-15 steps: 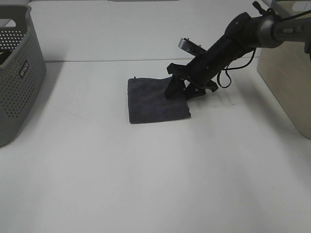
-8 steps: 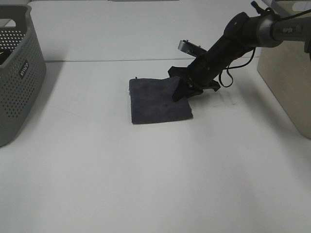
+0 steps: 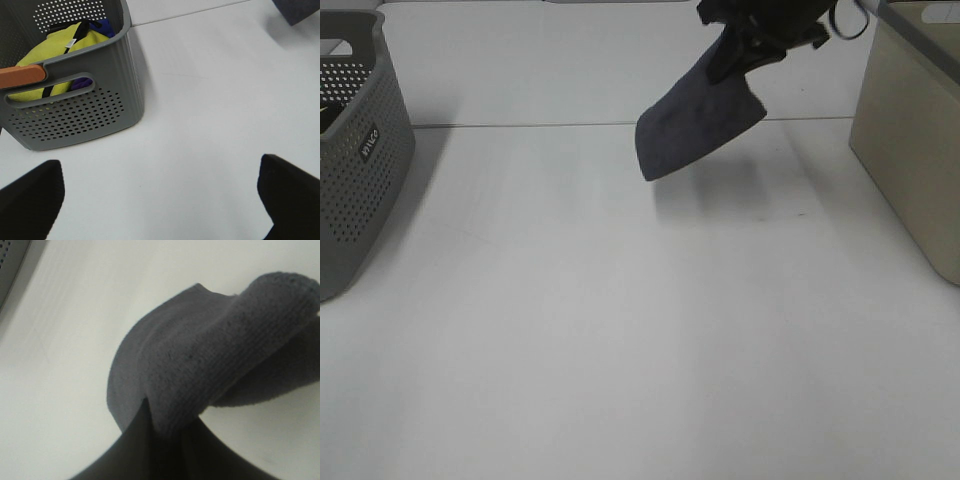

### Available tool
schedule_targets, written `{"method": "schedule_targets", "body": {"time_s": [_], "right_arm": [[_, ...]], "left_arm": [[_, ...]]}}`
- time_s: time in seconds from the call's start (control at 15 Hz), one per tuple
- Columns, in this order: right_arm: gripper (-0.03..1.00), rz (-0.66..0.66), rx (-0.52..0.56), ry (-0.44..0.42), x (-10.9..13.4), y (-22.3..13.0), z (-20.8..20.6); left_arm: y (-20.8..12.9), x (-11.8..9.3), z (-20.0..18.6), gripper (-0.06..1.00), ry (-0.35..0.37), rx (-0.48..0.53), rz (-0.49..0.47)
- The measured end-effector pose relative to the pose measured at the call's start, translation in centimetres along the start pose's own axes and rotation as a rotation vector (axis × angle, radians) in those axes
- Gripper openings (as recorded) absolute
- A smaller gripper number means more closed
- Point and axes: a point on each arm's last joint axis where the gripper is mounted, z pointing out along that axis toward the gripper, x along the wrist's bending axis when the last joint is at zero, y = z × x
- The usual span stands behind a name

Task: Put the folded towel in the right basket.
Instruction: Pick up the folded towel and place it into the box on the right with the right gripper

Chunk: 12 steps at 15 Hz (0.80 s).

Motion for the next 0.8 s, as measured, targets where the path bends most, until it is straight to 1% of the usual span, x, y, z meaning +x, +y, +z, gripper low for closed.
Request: {"method": "schedule_targets", "body": {"time_s": [0.13, 0.27, 0.33, 0.4, 0.6, 0.73, 0.8], "right_arm": [[0.07, -0.028, -0.05, -0.127, 0.4, 0.6, -4.5], [0.07, -0.011, -0.085, -0.205, -0.3, 0.6, -8.7], [0.07, 0.019, -0.111, -0.231, -1.3, 0.4, -11.3], [0.07, 0.069, -0.158, -0.279, -3.2, -0.1, -15.1], [0.07, 0.195, -0.255, -0.405, -8.1, -2.0, -21.7], [0.07, 0.295, -0.271, -0.461, -11.3, -3.5, -23.8], [0.07, 0.316, -0.272, -0.47, -11.9, -3.8, -24.1]], "left_arm": [[0.0, 0.0, 0.0, 0.99, 0.0, 0.0, 0.0], [0.0, 0.0, 0.0, 0.99, 0.0, 0.0, 0.0], [0.0, 0.0, 0.0, 0.99, 0.0, 0.0, 0.0], [0.0, 0.0, 0.0, 0.99, 0.0, 0.0, 0.0], [0.0, 0.0, 0.0, 0.99, 0.0, 0.0, 0.0], [0.0, 0.0, 0.0, 0.99, 0.0, 0.0, 0.0], [0.0, 0.0, 0.0, 0.99, 0.0, 0.0, 0.0]]}}
